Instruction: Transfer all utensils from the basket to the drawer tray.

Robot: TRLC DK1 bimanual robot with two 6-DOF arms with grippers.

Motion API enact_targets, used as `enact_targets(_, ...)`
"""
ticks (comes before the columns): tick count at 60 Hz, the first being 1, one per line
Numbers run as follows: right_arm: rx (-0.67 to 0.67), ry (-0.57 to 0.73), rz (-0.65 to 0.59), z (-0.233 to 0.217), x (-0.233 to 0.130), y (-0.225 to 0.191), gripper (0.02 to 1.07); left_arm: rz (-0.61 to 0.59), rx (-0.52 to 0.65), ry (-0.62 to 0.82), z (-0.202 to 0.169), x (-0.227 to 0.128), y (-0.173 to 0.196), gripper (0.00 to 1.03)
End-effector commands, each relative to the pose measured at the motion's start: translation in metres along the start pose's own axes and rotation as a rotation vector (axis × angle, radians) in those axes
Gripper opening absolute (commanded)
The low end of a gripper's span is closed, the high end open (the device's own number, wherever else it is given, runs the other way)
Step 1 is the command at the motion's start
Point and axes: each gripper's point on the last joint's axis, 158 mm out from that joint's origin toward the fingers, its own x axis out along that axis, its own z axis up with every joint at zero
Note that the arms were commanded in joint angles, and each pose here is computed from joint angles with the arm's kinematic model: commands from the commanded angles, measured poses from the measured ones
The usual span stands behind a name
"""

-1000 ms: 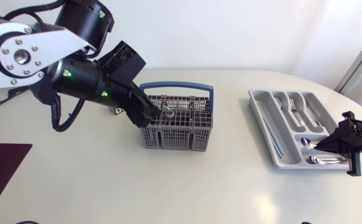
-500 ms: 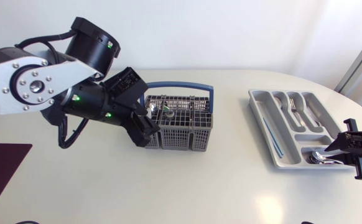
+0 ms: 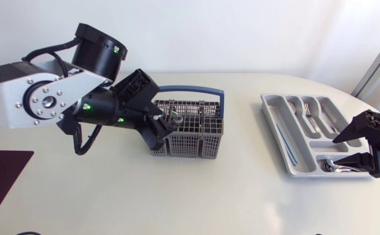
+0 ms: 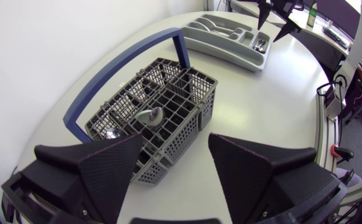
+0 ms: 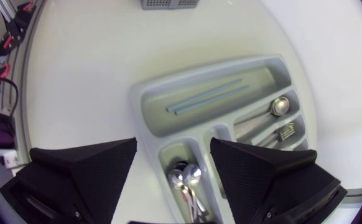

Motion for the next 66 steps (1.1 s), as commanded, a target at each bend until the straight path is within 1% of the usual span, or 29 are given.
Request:
enact_targets(1, 0.052, -0.038, 0.033, 0.027, -0.008, 0.011, 1.0, -0.027, -0.03, 0.022, -0.01, 0.012, 0.002, 0.72)
enact_targets(3, 0.063, -0.06, 0.047, 0.038, -0.009, 0.017, 1.0, -0.034, -0.039, 0.01, -0.007, 0.012, 0.005, 0.69)
enact_targets(7, 0.07, -0.089, 0.077, 0.055, -0.009, 0.029, 1.0, -0.072, -0.067, -0.004, -0.003, 0.015, 0.007, 0.65)
enact_targets(11, 0.063, -0.115, 0.086, 0.071, -0.01, 0.038, 1.0, -0.097, -0.082, -0.007, -0.002, 0.02, 0.009, 0.65)
enact_targets(16, 0.052, -0.123, 0.101, 0.084, -0.008, 0.05, 1.0, -0.143, -0.079, -0.017, -0.005, 0.021, 0.005, 0.62)
enact_targets(19, 0.046, -0.126, 0.1, 0.089, -0.006, 0.054, 1.0, -0.166, -0.041, -0.029, -0.009, 0.019, 0.0, 0.62)
enact_targets(20, 0.047, -0.127, 0.099, 0.089, -0.006, 0.054, 1.0, -0.168, -0.036, -0.031, -0.01, 0.019, 0.0, 0.62)
enact_targets(25, 0.04, -0.13, 0.109, 0.096, -0.002, 0.062, 1.0, -0.169, 0.006, -0.145, -0.009, 0.011, 0.001, 0.62)
enact_targets(31, 0.041, -0.14, 0.118, 0.1, 0.004, 0.067, 1.0, -0.181, 0.036, -0.184, -0.018, 0.01, 0.003, 0.62)
enact_targets(45, 0.036, -0.178, 0.153, 0.114, 0.02, 0.08, 1.0, -0.159, 0.114, -0.226, -0.027, 0.019, 0.004, 0.62)
enact_targets(56, 0.02, -0.189, 0.17, 0.129, 0.032, 0.089, 1.0, -0.146, 0.132, -0.256, -0.022, 0.028, 0.008, 0.62)
enact_targets(66, 0.013, -0.198, 0.173, 0.135, 0.035, 0.09, 1.0, -0.146, 0.139, -0.267, -0.017, 0.038, 0.01, 0.62)
